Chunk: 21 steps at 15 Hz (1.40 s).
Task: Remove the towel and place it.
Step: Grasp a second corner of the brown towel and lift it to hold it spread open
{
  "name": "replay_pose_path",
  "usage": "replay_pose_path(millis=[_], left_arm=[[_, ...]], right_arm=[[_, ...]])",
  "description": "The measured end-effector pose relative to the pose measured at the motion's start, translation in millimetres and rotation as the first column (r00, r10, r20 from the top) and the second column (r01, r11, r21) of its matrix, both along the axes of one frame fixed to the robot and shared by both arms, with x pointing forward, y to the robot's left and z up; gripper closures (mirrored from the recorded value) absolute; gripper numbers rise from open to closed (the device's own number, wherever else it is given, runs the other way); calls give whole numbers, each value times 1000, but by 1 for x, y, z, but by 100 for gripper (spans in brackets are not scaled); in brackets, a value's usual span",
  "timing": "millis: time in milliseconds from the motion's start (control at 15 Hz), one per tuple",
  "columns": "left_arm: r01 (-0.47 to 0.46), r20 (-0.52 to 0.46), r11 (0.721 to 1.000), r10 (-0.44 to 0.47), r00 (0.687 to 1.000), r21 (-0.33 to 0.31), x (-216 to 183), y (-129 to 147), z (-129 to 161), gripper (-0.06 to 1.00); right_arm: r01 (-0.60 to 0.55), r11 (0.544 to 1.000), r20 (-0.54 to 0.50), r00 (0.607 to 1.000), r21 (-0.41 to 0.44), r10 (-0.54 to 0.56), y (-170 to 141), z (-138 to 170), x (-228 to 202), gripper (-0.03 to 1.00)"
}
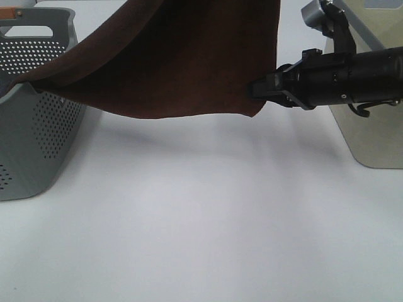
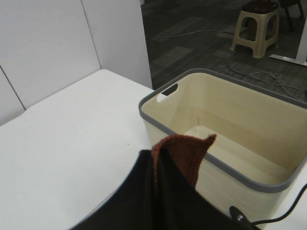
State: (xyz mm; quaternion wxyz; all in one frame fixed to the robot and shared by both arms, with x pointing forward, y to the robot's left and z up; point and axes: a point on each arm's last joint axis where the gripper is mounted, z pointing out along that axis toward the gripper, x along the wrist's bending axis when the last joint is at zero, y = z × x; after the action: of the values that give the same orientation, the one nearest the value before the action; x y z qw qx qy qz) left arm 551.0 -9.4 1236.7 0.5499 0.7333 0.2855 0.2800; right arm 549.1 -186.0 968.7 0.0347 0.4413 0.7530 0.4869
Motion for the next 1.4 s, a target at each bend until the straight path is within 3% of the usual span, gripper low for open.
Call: replay_pose_path(millis=[200, 267, 400, 600, 733, 933, 1133, 1267, 1400], left_arm=[[-30, 25, 999, 29, 999, 29, 3, 3, 0, 94], [-103, -40, 994, 104, 994, 19, 16, 16, -6, 94], [-194, -121, 980, 197, 973, 32, 38, 35, -19, 94], [-278, -215, 953, 299, 930, 122, 58, 58, -37, 94], [-310, -235, 940, 337, 912, 145, 66, 71, -41, 94], [-329, -114, 943, 332, 936, 44, 54, 83, 1, 94], [-341, 54, 937, 345, 937, -76, 27, 103, 61, 94], [-353, 108, 931, 362, 926, -92, 20, 110, 74, 94], [-370, 128, 926, 378, 917, -82, 20, 112, 76, 94]], right_arm=[[10, 999, -85, 996, -37, -13, -2, 26, -5, 97], [13, 991, -157, 987, -136, -35, -8, 51, -9, 97], [72, 966, -253, 958, -248, -137, -17, 79, -11, 97], [160, 889, -240, 929, -430, -283, -34, 124, -5, 97], [241, 846, -143, 928, -475, -345, -42, 165, 1, 97], [360, 829, 70, 928, -428, -367, -48, 238, 1, 97], [459, 835, 284, 880, -302, -381, -52, 309, -12, 97], [477, 846, 372, 850, -240, -373, -53, 335, -21, 97], [475, 850, 388, 845, -226, -369, -52, 341, -24, 97]])
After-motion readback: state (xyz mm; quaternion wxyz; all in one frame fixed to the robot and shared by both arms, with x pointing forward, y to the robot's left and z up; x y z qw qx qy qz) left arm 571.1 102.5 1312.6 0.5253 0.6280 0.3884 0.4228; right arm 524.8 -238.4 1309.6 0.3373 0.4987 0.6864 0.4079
